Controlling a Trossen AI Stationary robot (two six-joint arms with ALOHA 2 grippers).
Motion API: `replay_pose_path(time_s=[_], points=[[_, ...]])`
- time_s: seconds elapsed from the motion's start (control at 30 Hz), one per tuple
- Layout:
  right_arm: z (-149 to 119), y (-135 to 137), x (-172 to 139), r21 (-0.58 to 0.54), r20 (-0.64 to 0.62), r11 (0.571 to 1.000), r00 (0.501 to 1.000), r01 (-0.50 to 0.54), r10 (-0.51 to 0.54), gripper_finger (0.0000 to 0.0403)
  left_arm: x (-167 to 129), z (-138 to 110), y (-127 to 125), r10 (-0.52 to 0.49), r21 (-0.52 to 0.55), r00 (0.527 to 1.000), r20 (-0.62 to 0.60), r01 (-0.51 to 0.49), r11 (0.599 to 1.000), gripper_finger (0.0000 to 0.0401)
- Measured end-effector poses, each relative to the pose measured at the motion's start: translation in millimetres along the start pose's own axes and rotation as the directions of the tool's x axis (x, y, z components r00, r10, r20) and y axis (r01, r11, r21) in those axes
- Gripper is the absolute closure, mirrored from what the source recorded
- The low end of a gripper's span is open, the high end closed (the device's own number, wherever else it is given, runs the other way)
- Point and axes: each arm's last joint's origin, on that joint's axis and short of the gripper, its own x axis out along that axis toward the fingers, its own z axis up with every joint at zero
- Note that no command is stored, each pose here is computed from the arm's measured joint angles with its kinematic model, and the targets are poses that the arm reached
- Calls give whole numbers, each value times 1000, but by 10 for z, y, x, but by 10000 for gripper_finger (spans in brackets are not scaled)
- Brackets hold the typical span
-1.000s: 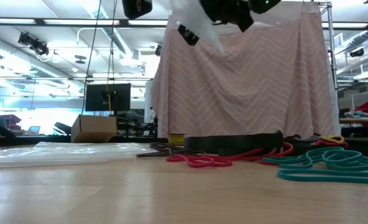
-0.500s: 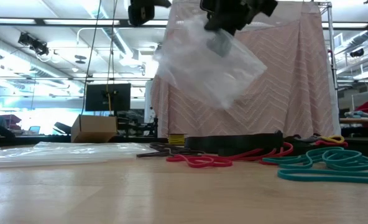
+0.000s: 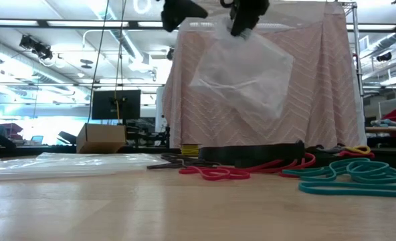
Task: Sort rubber bands
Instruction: Open the transparent zip bag
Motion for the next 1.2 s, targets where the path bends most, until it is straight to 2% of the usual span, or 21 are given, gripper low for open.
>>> replay_pose_path(time_s=[0.17,0.27,0.43,0.57,0.7,0.93,1.1,1.2], points=[[134,28,-178,-2,55,999,997,48,-48,403,-9,9,68,44,22,999,7,-44,999,183],[202,50,-268,4,111,997,991,79,-79,403,-15,64,80,44,37,997,62,-46,998,183],[212,59,-300,24,119,997,990,76,-79,403,-24,150,68,29,55,988,150,-38,998,183],[216,57,-301,34,123,996,989,78,-81,403,-22,127,72,36,73,991,126,-45,996,195],[230,57,-303,34,138,997,987,75,-79,403,-20,112,74,34,87,993,112,-44,995,245],[242,55,-305,38,150,996,985,76,-81,403,-26,108,111,49,88,993,104,-58,994,383],[246,53,-305,39,154,996,985,77,-82,403,-29,116,124,65,86,991,114,-75,993,397],[258,43,-318,0,176,998,982,61,-60,396,-61,120,116,68,90,991,118,-79,993,398]])
